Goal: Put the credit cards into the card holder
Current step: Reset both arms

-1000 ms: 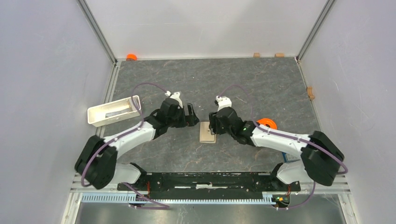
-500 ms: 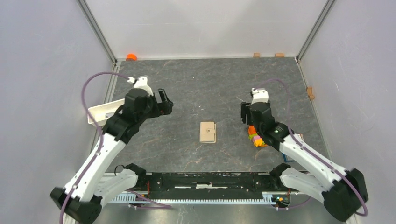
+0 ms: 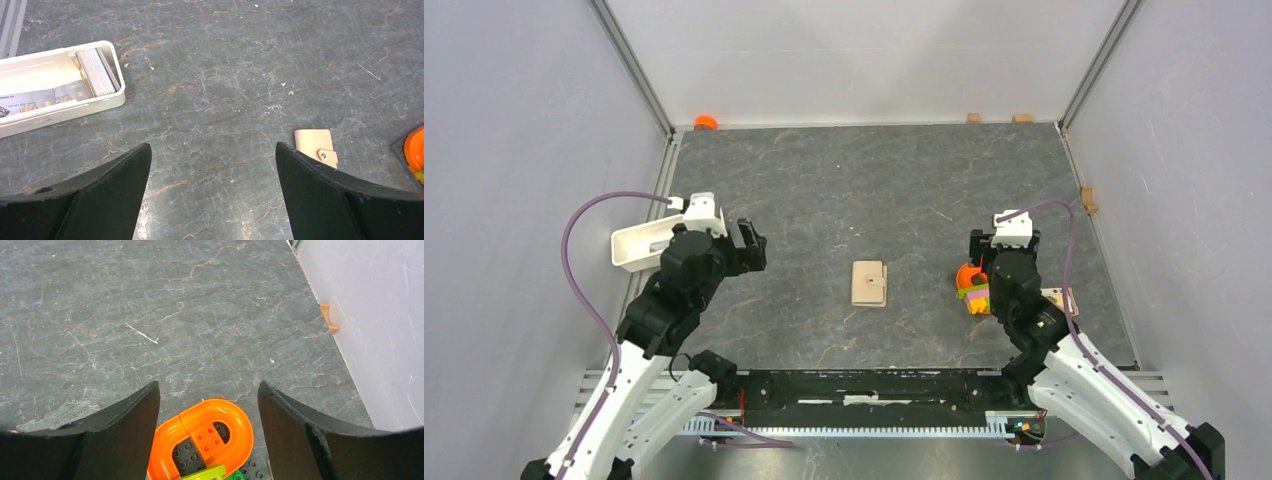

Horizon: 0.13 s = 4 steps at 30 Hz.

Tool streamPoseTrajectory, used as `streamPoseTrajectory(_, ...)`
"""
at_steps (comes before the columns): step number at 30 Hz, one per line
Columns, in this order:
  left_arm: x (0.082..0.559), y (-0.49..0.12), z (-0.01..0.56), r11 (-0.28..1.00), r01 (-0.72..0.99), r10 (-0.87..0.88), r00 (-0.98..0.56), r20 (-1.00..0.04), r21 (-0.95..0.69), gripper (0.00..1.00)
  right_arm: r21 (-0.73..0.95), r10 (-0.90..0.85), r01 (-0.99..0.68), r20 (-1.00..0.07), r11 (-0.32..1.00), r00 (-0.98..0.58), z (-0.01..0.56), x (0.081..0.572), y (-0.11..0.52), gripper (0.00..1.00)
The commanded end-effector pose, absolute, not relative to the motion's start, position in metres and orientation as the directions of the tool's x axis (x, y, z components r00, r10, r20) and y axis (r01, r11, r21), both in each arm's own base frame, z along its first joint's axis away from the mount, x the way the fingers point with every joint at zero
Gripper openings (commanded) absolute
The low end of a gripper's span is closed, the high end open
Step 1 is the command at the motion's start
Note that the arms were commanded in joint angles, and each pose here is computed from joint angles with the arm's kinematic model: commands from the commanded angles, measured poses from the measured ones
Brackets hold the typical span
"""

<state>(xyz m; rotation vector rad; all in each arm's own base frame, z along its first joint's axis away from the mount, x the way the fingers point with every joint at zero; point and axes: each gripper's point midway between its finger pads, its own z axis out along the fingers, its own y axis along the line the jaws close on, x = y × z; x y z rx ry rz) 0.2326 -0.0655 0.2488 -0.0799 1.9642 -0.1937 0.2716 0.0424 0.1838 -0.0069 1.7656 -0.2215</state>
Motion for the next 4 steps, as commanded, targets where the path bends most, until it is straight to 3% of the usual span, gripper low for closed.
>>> streamPoseTrajectory(1,0.2369,-0.0630,0.2564,0.991,0.057,-0.095,-0.355,-0.930,-0.123,1.00,-0.149,-0.126,0.165,-0.982,0.975,-0.144,0.2015,0.2743,0.0351,0.76)
streamPoseTrajectory(4,0.2370,-0.0621,0.2581,0.991,0.048,-0.104,-0.351,-0.931,-0.129,1.00,-0.154,-0.130,0.170,-0.981,0.973,-0.147,0.2001,0.2741,0.0342,0.76)
